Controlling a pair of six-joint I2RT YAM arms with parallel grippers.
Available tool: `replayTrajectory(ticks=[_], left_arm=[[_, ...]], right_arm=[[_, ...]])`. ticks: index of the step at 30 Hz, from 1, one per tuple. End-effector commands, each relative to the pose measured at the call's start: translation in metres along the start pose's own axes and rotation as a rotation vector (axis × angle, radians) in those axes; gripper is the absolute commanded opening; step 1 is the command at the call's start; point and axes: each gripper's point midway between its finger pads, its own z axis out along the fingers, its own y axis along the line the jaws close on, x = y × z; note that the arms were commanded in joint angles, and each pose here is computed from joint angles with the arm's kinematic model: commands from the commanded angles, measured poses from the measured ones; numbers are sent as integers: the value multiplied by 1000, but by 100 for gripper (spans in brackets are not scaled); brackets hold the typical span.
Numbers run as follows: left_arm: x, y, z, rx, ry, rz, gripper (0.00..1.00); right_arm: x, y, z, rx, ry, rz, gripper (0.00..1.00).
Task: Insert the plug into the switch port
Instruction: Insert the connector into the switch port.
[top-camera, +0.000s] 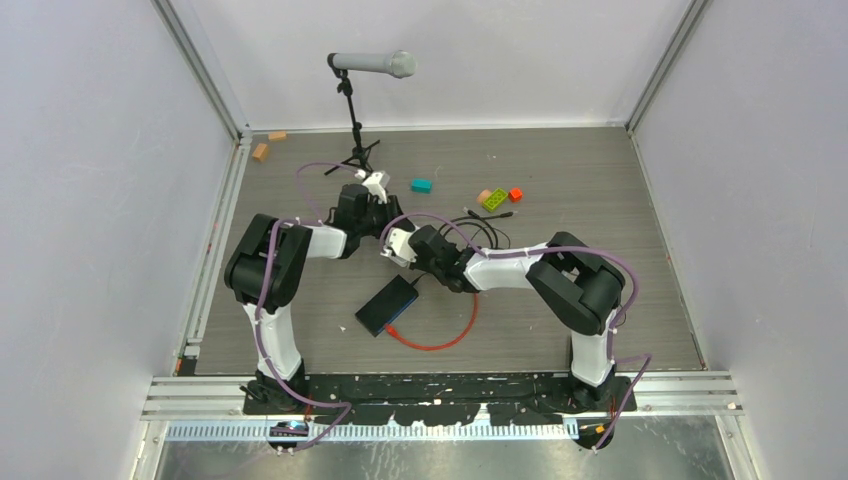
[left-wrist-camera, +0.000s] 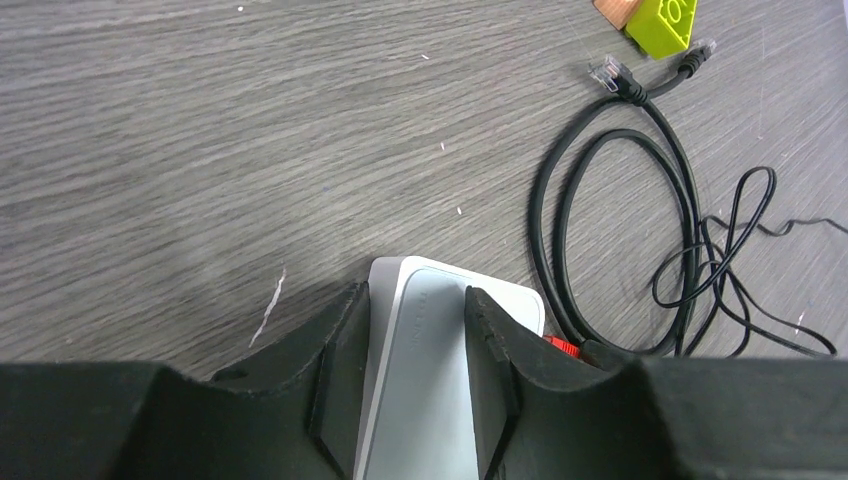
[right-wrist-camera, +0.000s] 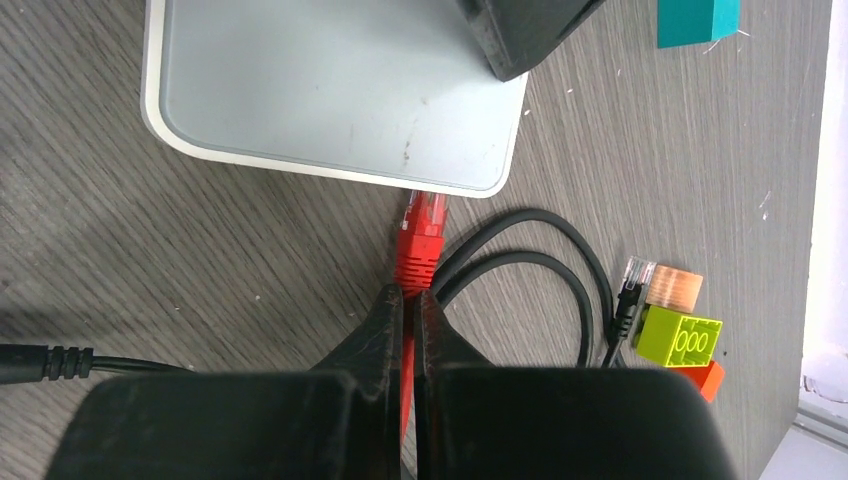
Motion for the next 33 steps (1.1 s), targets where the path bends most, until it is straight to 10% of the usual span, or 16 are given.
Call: replayTrajectory(ticks=[1,33], left_arm=[[71,-55,-5,214,263,2,39],[50,-63,-12,326,217,80,39]], right_arm=[[-118,-46,-19,77,-412,84,1],[-117,-71,-31,104,-448,115,0]])
